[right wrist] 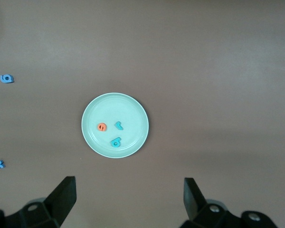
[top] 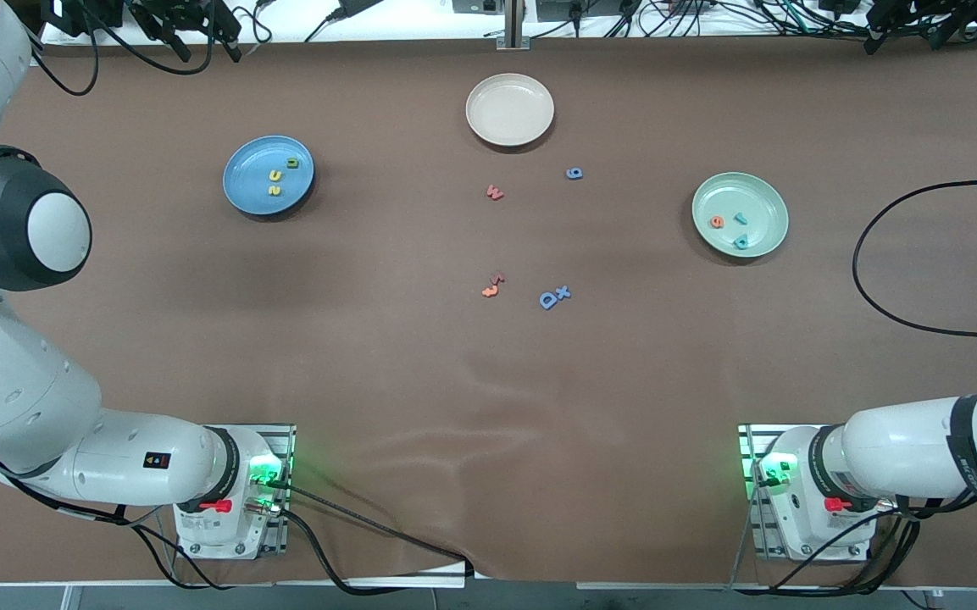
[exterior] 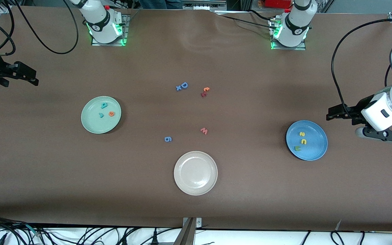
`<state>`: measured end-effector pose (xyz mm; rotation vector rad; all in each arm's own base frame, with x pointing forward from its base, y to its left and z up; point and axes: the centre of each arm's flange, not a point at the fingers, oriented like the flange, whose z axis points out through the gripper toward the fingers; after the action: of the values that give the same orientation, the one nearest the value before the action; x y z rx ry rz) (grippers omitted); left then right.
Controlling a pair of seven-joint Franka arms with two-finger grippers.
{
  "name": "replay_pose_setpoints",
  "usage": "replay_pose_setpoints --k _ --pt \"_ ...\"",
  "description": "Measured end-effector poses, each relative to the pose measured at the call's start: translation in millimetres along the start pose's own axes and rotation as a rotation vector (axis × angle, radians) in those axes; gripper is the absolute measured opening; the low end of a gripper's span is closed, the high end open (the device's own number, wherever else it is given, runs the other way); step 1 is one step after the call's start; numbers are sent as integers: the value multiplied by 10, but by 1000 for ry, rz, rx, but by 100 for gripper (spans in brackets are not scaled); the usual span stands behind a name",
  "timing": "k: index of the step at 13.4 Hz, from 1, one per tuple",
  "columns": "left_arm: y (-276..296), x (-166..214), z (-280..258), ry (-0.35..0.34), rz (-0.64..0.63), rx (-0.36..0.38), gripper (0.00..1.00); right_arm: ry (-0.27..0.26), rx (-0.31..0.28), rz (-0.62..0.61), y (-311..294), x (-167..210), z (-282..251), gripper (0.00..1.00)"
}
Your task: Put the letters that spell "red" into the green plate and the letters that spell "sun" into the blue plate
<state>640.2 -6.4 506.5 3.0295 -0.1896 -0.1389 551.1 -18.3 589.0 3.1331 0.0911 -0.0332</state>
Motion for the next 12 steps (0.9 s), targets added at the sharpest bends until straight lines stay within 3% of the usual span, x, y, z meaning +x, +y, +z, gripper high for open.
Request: replay_pose_setpoints --k 6,9,12 --pt "-128 -15 -638 124 -19 35 100 -17 2 25 -3 -21 12 100" --pt "-144 -27 -705 126 -13 89 100 -17 5 38 -9 -21 12 100" --pt "-100 -20 -699 123 -4 97 100 -16 7 44 2 -20 12 100"
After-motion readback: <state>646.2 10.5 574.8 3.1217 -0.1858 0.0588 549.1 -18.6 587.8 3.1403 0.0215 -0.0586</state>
